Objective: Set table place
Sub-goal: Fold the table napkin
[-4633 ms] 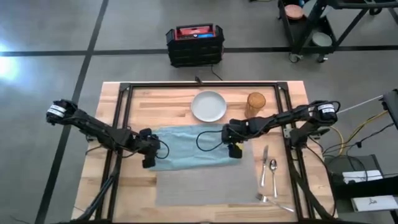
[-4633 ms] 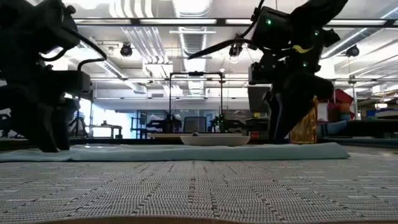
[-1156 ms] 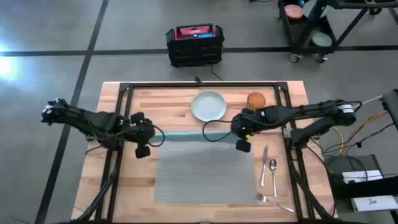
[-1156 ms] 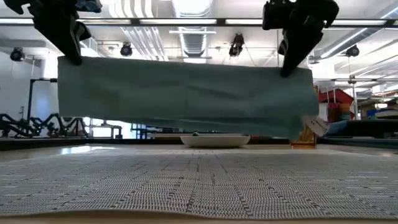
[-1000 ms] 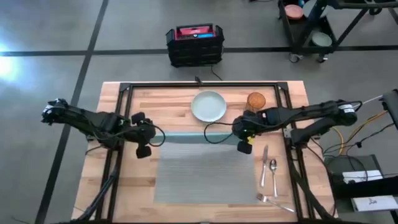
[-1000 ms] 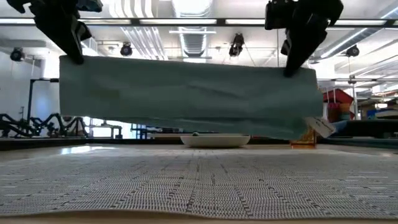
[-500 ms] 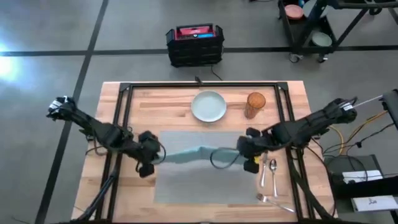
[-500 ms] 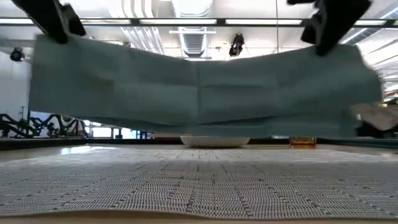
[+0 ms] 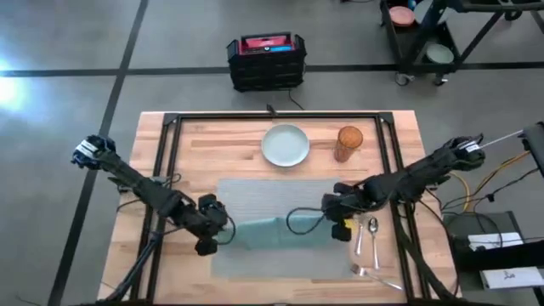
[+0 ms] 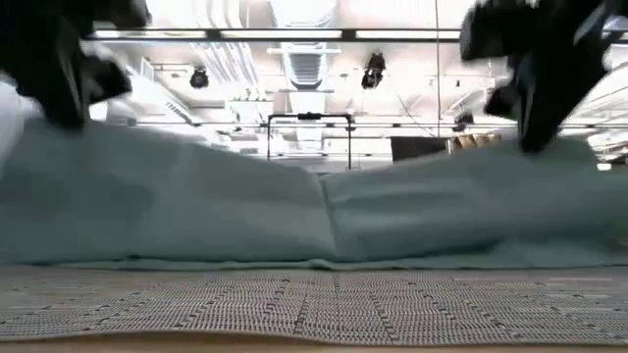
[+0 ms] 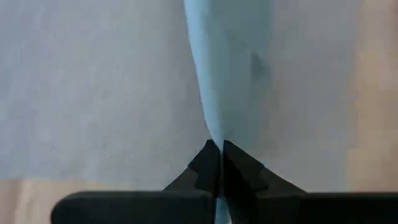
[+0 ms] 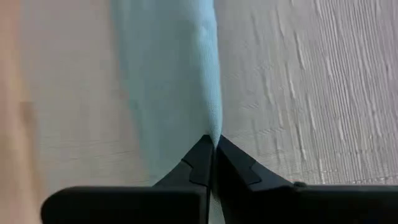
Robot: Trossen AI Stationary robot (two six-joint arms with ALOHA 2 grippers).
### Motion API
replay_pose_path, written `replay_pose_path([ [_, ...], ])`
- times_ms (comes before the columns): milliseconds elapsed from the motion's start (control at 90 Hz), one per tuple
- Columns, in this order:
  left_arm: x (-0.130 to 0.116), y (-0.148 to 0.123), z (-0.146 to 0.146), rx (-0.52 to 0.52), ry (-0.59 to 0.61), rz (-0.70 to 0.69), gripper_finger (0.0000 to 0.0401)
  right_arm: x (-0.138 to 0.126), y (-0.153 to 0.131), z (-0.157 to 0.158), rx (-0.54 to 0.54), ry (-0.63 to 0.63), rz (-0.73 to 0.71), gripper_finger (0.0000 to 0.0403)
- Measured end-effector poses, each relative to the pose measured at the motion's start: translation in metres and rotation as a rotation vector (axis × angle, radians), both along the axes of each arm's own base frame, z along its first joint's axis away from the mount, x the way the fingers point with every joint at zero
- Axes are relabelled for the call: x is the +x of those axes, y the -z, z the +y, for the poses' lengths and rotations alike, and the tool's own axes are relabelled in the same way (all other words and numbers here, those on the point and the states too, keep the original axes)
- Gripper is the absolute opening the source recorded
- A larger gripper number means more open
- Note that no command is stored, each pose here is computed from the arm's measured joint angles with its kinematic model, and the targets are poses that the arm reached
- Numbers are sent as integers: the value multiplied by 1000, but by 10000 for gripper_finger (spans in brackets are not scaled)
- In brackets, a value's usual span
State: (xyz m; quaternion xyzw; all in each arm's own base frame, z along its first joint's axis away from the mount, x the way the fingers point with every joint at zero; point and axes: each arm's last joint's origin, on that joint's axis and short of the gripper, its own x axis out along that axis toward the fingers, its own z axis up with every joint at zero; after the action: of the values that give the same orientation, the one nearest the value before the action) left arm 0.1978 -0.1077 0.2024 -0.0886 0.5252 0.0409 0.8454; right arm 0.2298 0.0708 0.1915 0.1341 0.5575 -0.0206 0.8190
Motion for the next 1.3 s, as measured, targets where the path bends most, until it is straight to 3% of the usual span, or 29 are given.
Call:
replay_pose_path([
  [156,-6,24,17,64,-67,43,0,-5,21,-14,-32,64,43,0],
  [356,-8,29,25,84,-58,92,26,-7,25,-19,-40,137,74,18],
  [567,-3,6,25,147,-14,103,117,-5,10,-18,-59,97,106,95],
  [711,6,-28,20,135,-18,57,182,-2,-9,-16,-58,57,138,145],
  [833,10,-42,13,106,-23,-5,212,2,-13,-8,-13,-10,95,171],
  [1011,13,-27,-8,36,40,-59,220,0,-7,27,19,-165,5,178],
  [1144,15,-3,-20,42,68,-37,211,-4,5,49,-90,-235,2,166],
  [1300,22,17,-26,77,76,21,195,0,26,57,-219,-214,38,149],
])
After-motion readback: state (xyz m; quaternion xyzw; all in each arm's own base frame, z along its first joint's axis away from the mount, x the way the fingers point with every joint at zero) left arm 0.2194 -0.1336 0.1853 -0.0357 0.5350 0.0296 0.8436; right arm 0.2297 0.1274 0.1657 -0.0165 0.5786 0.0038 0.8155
